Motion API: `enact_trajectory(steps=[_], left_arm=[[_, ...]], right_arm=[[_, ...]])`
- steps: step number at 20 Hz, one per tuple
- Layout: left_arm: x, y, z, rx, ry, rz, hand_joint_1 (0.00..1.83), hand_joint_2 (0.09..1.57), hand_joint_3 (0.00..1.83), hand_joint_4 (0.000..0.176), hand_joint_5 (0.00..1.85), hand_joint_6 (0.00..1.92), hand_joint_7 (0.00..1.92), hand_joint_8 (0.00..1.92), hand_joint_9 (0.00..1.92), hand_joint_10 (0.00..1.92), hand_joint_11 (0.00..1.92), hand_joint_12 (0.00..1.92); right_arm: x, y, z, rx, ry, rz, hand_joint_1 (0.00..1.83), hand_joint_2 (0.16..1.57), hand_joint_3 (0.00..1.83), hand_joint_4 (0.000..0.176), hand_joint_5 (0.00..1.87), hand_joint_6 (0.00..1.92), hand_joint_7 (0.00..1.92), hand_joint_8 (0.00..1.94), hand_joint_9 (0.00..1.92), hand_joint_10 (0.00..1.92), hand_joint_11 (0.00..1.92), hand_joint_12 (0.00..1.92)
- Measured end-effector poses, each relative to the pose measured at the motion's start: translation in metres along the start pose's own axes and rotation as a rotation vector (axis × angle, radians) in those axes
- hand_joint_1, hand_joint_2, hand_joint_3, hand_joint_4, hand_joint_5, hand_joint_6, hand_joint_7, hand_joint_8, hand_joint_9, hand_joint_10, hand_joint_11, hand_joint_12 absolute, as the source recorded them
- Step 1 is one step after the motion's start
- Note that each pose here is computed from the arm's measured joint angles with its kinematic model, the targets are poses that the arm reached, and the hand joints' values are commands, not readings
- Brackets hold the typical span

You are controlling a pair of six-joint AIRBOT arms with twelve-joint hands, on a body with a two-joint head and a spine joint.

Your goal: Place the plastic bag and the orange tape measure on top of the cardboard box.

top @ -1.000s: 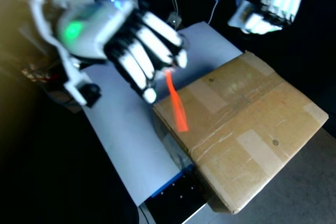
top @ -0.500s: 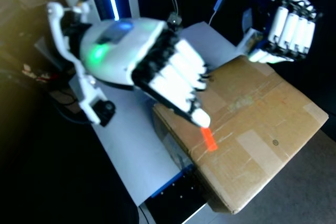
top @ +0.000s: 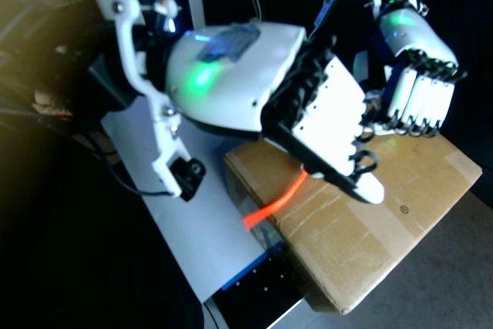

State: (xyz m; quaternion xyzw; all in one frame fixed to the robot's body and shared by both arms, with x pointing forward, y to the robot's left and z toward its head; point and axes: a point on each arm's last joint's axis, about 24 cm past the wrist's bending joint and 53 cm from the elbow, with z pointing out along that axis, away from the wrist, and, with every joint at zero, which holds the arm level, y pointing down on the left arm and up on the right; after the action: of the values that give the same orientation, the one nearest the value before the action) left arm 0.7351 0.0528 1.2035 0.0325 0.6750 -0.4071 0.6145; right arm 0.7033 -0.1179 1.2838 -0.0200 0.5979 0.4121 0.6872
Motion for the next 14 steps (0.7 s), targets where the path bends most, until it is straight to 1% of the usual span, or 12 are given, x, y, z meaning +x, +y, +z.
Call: enact_trajectory(steps=[1,2,3,4,5,6,7,8,9,10,11,14], left_arm=[[0.002,0.004,0.002,-0.011,0.007,-0.006,1.49,1.17,0.00,0.000,0.82,1.22,0.81,1.25,0.76,1.33,0.66,1.66],[0.003,0.006,0.003,-0.016,0.007,-0.010,1.23,1.19,0.00,0.000,0.82,1.19,0.83,1.30,0.64,1.34,0.51,1.78],[0.002,0.007,0.004,-0.020,0.005,-0.013,1.15,1.19,0.00,0.000,0.82,1.21,0.65,1.00,0.51,1.25,0.34,1.84],[0.002,0.008,0.004,-0.022,0.006,-0.012,1.19,1.08,0.00,0.000,0.63,0.70,0.60,0.76,0.45,1.22,0.27,1.85],[0.003,0.009,0.004,-0.025,0.010,-0.013,1.12,1.02,0.00,0.000,0.57,0.14,0.45,0.23,0.08,0.96,0.01,1.75],[0.004,0.010,0.004,-0.029,0.017,-0.013,1.10,1.01,0.00,0.000,0.53,0.06,0.35,0.09,0.02,0.62,0.00,1.50],[0.003,0.011,0.003,-0.034,0.017,-0.017,1.09,0.97,0.00,0.010,0.40,0.00,0.22,0.00,0.01,0.14,0.00,0.76],[0.000,0.014,0.002,-0.038,0.011,-0.014,1.08,0.96,0.00,0.010,0.37,0.00,0.19,0.00,0.04,0.08,0.00,0.68],[-0.001,0.015,0.001,-0.042,0.010,-0.017,1.06,0.94,0.00,0.019,0.31,0.00,0.13,0.00,0.02,0.03,0.00,0.73],[-0.001,0.017,0.000,-0.045,0.008,-0.022,1.05,0.94,0.00,0.044,0.30,0.00,0.10,0.00,0.01,0.01,0.00,0.62],[-0.001,0.016,0.000,-0.044,0.008,-0.021,1.04,0.94,0.00,0.050,0.28,0.00,0.08,0.00,0.00,0.00,0.00,0.61],[0.001,0.015,-0.002,-0.043,0.013,-0.026,0.97,0.94,0.00,0.015,0.27,0.00,0.08,0.00,0.00,0.00,0.00,0.76]], right_arm=[[0.003,0.000,0.001,0.001,0.009,-0.017,1.38,1.11,0.00,0.000,0.89,1.09,1.00,0.99,0.93,1.25,0.73,1.64],[0.004,0.000,0.001,0.002,0.011,-0.022,1.38,1.12,0.00,0.000,0.87,1.16,0.98,1.00,0.93,1.23,0.74,1.64],[0.005,0.000,0.001,0.002,0.016,-0.021,1.38,1.12,0.00,0.000,0.87,1.17,0.96,1.03,0.92,1.23,0.75,1.65],[0.006,0.000,0.001,0.002,0.016,-0.021,1.38,1.13,0.01,0.000,0.85,1.20,0.95,1.06,0.90,1.25,0.72,1.67],[0.006,0.000,0.001,0.002,0.017,-0.021,1.38,1.13,0.01,0.000,0.83,1.20,0.94,1.09,0.91,1.26,0.78,1.68],[0.006,0.000,0.001,0.002,0.017,-0.021,1.37,1.15,0.01,0.000,0.75,1.22,0.91,1.15,0.90,1.30,0.79,1.68],[0.006,0.001,0.001,0.002,0.017,-0.021,1.26,1.06,0.00,0.000,0.57,1.14,0.65,1.19,0.53,1.37,0.40,1.84],[0.007,0.002,0.001,0.000,0.019,-0.019,1.24,1.02,0.00,0.000,0.50,1.09,0.55,1.16,0.46,1.35,0.33,1.86],[0.007,0.002,0.001,0.000,0.021,-0.019,1.19,0.98,0.00,0.000,0.42,0.94,0.46,1.02,0.35,1.31,0.24,1.85],[0.008,0.003,0.001,-0.002,0.021,-0.018,1.14,0.96,0.00,0.000,0.37,0.84,0.46,0.80,0.35,1.12,0.25,1.74],[0.008,0.004,0.001,-0.003,0.021,-0.017,1.09,0.96,0.00,0.000,0.36,0.81,0.46,0.71,0.33,1.09,0.24,1.74],[0.010,0.008,0.000,-0.010,0.024,-0.011,1.05,0.98,0.00,0.000,0.33,0.76,0.40,0.76,0.27,1.11,0.16,1.74]])
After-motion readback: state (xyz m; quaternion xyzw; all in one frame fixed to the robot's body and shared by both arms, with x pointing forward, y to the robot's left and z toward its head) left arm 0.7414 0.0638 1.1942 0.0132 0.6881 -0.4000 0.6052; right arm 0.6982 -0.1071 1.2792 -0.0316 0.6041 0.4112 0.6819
